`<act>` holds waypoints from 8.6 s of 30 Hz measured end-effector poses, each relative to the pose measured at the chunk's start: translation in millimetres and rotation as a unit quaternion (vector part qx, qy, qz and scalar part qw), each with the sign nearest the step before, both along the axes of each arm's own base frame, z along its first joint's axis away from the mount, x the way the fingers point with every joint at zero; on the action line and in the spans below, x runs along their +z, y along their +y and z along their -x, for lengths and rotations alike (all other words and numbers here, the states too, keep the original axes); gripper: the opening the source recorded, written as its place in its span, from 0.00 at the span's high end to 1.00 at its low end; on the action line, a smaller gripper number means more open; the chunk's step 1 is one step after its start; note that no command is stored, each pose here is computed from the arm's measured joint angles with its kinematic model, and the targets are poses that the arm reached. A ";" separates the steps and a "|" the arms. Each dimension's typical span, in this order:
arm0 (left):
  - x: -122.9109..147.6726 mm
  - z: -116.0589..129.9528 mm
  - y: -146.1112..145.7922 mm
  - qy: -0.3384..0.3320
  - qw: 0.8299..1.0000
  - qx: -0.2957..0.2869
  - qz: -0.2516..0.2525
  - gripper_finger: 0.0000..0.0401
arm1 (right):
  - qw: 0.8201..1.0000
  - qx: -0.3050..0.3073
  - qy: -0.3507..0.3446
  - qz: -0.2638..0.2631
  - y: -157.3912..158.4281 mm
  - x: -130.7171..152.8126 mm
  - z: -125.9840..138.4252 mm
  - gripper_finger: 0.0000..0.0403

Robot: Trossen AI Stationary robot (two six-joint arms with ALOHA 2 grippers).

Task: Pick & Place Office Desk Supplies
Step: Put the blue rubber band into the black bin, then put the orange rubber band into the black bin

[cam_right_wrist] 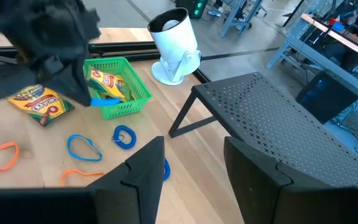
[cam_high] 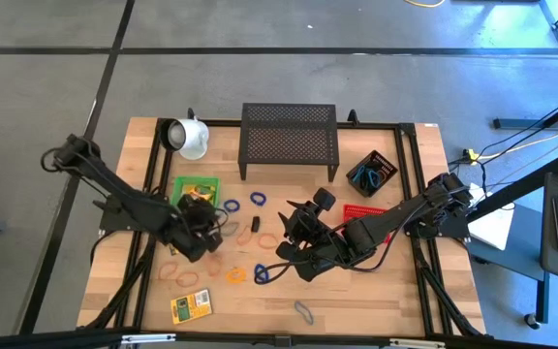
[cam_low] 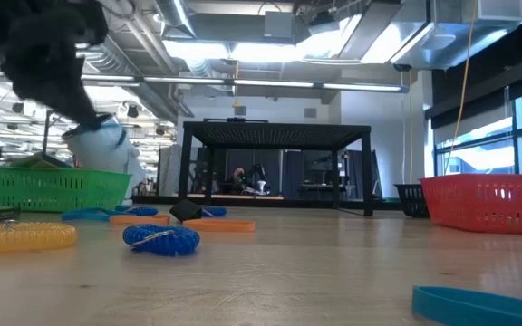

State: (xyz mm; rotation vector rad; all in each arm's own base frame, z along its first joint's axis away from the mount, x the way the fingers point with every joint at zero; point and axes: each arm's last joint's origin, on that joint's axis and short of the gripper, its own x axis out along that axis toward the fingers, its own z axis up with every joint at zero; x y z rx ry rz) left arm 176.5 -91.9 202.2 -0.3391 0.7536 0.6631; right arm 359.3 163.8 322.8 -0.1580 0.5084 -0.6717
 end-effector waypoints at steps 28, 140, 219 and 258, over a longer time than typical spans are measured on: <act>42.2 -34.1 -71.5 -0.263 0.932 -0.231 -0.090 0.99 | 0.994 0.102 0.036 0.002 18.1 -30.6 -3.5 0.58; 26.3 -51.3 -71.8 -0.267 0.940 -0.191 -0.093 0.62 | 0.839 -0.403 0.293 -0.217 -231.6 -138.4 156.1 0.53; -64.8 -10.3 -89.5 0.137 0.947 -0.284 0.056 0.99 | 0.968 0.173 -0.130 -0.130 -71.2 -48.2 40.0 0.52; 79.2 -91.2 -76.9 -0.305 0.874 -0.360 -0.116 0.99 | 0.826 0.532 -0.186 0.003 -37.1 -79.8 -5.0 0.52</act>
